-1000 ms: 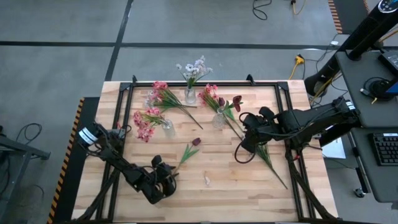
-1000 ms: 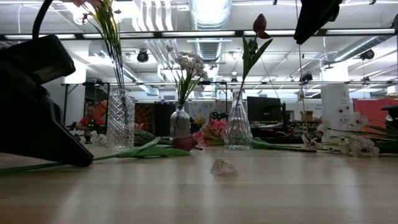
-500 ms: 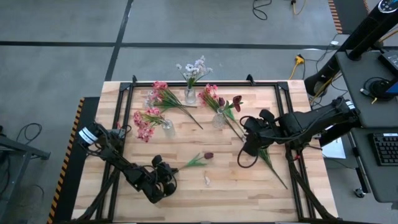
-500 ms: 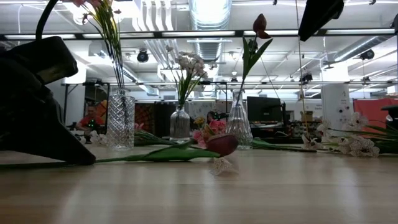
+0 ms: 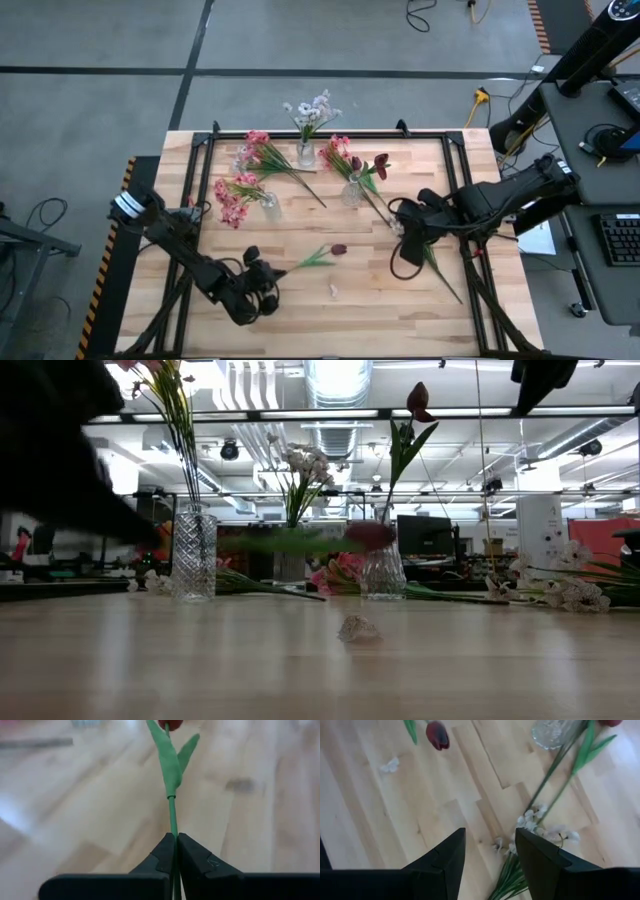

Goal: Sort flowers into vase by color
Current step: Put the bottom red tulip into the bottom right transparent vase

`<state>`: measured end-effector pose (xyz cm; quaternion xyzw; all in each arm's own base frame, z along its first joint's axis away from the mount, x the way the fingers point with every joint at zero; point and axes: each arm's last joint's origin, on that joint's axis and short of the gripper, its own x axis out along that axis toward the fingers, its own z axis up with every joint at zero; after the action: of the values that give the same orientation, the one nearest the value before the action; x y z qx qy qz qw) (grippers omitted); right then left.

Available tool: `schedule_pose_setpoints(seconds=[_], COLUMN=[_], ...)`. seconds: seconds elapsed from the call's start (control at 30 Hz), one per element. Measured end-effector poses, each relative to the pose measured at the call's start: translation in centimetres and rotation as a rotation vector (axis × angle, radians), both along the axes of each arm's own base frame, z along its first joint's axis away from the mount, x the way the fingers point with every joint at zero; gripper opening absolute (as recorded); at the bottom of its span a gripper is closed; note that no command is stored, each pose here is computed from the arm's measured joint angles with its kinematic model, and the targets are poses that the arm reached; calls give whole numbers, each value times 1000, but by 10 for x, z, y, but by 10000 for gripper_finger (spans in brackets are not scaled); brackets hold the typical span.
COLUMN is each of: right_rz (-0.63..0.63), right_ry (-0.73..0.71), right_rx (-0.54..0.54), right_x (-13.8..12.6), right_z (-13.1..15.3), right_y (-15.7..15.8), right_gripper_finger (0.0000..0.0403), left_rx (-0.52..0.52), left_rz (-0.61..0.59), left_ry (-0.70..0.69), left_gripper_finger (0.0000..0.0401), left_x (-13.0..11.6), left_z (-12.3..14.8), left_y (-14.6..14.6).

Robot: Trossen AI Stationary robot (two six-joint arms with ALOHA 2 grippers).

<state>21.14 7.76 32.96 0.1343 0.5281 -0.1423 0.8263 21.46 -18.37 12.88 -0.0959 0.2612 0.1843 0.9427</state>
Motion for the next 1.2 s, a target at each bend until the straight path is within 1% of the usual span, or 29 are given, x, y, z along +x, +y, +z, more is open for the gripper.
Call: schedule_pose_setpoints(seconds=[0.07,0.2,0.37,0.43,0.5,0.6,0.7,0.83,0.93,1.03,1.2], right_rz=[19,56,169,207,238,281,326,376,396,404,397], right_ry=[-25,-92,-203,-266,-332,-448,-588,-806,-953,-1022,-1101], right_rx=[-26,-113,-267,-302,-312,-309,-310,-342,-389,-424,-438], right_x=[-1,-4,-5,-2,2,10,17,24,25,25,31], right_z=[0,-5,-21,-31,-42,-56,-65,-65,-59,-54,-53], right_y=[6,21,41,49,55,61,66,71,72,72,75], right_gripper_finger=[164,164,164,164,164,164,164,165,176,198,233], left_rx=[24,64,122,159,200,266,317,361,352,346,365], left_rz=[-7,-9,-37,-88,-143,-248,-323,-391,-423,-460,-402], left_ry=[-36,-117,-229,-283,-352,-449,-527,-576,-623,-666,-731], left_gripper_finger=[0,0,0,0,0,0,0,0,0,0,0], left_x=[-1,-2,0,4,8,14,21,33,46,58,71], left_z=[12,35,60,73,86,105,117,122,120,116,108], left_y=[1,4,3,-1,-4,-5,1,15,27,36,45])
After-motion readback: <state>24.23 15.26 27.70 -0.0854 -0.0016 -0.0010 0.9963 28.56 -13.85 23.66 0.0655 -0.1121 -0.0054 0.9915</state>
